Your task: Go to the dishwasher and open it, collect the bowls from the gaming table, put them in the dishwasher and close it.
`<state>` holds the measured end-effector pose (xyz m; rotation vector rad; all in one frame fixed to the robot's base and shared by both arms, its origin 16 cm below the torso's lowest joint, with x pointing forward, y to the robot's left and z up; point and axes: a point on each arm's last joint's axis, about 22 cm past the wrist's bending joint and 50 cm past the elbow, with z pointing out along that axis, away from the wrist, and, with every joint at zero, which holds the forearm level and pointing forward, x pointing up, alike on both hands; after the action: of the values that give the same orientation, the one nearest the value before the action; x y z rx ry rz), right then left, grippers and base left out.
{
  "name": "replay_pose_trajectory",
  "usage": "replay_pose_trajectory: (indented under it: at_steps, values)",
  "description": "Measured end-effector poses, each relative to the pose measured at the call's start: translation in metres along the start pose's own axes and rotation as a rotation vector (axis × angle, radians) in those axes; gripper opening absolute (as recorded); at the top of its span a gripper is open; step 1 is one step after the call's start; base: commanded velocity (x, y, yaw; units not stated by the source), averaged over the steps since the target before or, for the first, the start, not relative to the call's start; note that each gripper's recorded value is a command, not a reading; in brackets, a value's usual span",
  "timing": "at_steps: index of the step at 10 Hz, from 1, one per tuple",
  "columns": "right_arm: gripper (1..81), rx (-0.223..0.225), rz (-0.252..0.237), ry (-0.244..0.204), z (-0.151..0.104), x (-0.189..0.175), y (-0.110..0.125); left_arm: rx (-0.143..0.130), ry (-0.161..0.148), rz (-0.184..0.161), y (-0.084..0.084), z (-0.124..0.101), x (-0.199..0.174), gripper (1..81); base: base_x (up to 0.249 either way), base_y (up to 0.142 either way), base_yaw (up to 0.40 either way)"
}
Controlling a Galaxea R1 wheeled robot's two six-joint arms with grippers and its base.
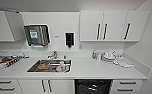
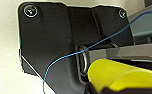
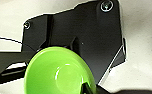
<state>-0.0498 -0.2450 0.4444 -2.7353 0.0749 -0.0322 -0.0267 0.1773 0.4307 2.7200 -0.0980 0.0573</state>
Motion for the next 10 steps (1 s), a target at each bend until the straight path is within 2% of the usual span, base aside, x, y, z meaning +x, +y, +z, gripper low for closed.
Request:
replay_pose_trajectory:
  at_steps: [2,4,7,8,9,10]
  values:
    - [1.0,0.004,0.004,-0.011,0.001,-0.005,-0.002,-0.031,0.006,-0.004,-0.008,-0.015,0.005,1.0,0.000,0.000,0.000]
    - [1.0,0.000,0.025,-0.058,0.002,-0.024,0.000,-0.062,-0.036,-0.032,-0.015,-0.030,-0.011,1.0,0.000,0.000,0.000]
    - [1.0,-0.006,0.059,-0.131,0.002,-0.050,0.002,-0.068,-0.091,-0.084,-0.041,-0.055,-0.027,1.0,0.000,0.000,0.000]
    - [1.0,-0.007,0.070,-0.153,0.001,-0.059,0.003,-0.083,-0.102,-0.102,-0.040,-0.060,-0.026,1.0,0.000,0.000,0.000]
    - [1.0,-0.007,0.076,-0.168,0.001,-0.064,0.002,-0.111,-0.098,-0.104,-0.033,-0.067,-0.017,1.0,0.000,0.000,0.000]
    - [1.0,-0.009,0.076,-0.161,0.001,-0.061,0.004,-0.125,-0.086,-0.105,-0.034,-0.075,-0.004,1.0,0.000,0.000,0.000]
